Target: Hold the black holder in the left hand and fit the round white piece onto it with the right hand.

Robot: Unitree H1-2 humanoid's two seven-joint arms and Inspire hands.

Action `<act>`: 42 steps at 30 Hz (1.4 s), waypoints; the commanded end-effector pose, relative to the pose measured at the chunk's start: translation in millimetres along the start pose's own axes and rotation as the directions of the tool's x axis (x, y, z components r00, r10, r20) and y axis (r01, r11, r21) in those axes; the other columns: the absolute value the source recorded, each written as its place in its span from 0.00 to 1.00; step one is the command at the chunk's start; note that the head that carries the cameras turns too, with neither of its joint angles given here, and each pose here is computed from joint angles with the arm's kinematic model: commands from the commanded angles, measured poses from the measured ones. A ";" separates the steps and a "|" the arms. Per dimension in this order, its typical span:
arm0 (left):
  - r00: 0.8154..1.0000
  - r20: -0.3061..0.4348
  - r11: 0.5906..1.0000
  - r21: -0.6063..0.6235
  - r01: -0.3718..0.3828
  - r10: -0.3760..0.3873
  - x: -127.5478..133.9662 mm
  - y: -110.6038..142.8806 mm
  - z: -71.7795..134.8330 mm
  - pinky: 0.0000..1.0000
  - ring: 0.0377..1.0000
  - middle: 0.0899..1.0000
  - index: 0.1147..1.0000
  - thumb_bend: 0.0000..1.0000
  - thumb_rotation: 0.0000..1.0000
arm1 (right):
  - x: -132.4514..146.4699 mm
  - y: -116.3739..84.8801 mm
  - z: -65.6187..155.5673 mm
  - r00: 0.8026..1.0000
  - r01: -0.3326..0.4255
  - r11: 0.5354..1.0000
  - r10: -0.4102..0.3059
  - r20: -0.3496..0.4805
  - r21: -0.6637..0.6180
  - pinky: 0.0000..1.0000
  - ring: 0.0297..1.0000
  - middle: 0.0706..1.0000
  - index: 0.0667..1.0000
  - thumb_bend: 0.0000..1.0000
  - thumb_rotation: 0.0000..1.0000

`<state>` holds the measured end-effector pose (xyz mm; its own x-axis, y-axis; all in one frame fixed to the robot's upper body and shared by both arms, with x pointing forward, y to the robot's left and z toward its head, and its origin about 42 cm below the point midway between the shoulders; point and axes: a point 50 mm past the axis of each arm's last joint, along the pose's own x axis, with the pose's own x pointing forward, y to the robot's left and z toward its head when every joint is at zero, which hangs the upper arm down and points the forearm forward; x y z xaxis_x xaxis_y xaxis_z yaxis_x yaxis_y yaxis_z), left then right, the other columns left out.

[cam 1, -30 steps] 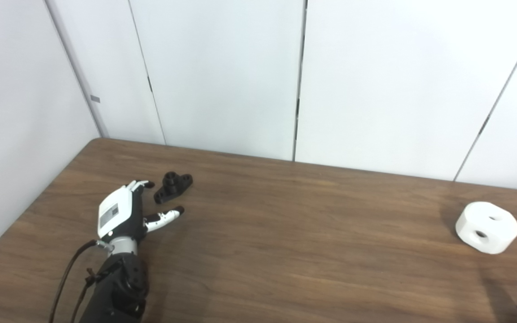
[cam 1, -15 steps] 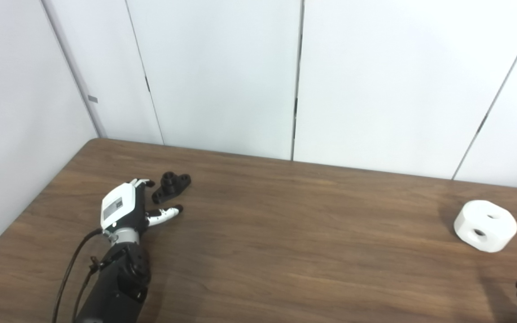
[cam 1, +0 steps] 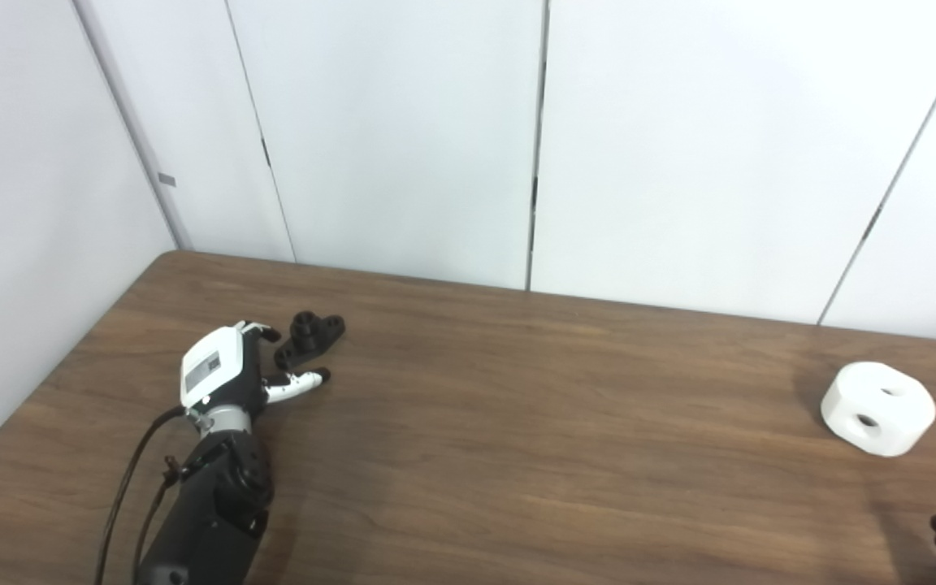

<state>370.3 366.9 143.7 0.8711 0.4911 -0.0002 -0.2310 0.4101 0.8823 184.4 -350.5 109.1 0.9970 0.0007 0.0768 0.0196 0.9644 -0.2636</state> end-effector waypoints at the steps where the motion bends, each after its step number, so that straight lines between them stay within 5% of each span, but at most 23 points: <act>1: 0.997 0.032 0.998 -0.005 -0.069 0.069 12.8 21.9 11.5 1.00 0.96 0.90 0.63 0.82 0.34 | -20.8 13.4 -19.2 0.995 0.004 0.999 0.000 -0.095 0.043 1.00 0.99 0.96 0.97 0.58 1.00; 8: 0.994 0.053 0.995 -0.039 -0.091 0.093 10.6 22.6 12.5 1.00 0.96 0.87 0.52 0.78 0.23 | -21.3 13.2 -18.2 0.995 0.006 0.999 -0.002 -0.095 0.042 1.00 0.99 0.96 0.97 0.56 1.00; 9: 0.994 0.055 0.994 -0.044 -0.096 0.099 10.4 22.5 12.8 1.00 0.96 0.87 0.46 0.63 0.14 | -21.3 13.1 -18.2 0.995 0.006 0.999 -0.001 -0.096 0.043 1.00 1.00 0.96 0.97 0.56 1.00; 12: 0.991 0.064 0.992 -0.057 -0.114 0.118 11.3 20.7 12.2 0.99 0.94 0.84 0.43 0.53 0.07 | -21.3 12.8 -18.3 0.996 0.004 0.999 0.000 -0.094 0.040 1.00 0.99 0.97 0.97 0.57 0.99; 33: 0.989 0.093 0.991 -0.077 -0.110 0.117 15.2 15.0 13.2 0.88 0.90 0.79 0.42 0.51 0.04 | -20.2 13.3 -17.5 0.995 0.001 0.999 0.003 -0.104 0.037 1.00 0.99 0.96 0.97 0.57 1.00; 42: 0.987 0.156 0.989 -0.147 -0.007 0.030 -3.6 17.7 25.4 0.82 0.91 0.80 0.42 0.51 0.05 | -17.5 14.4 -16.1 0.995 0.002 1.000 0.000 -0.101 0.016 1.00 0.99 0.96 0.97 0.58 1.00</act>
<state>368.0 352.9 149.5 0.9134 0.4051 0.0392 -0.2638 0.5160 0.8150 183.1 -349.8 108.6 0.9981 -0.0049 0.0622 0.0222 0.9591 -0.2822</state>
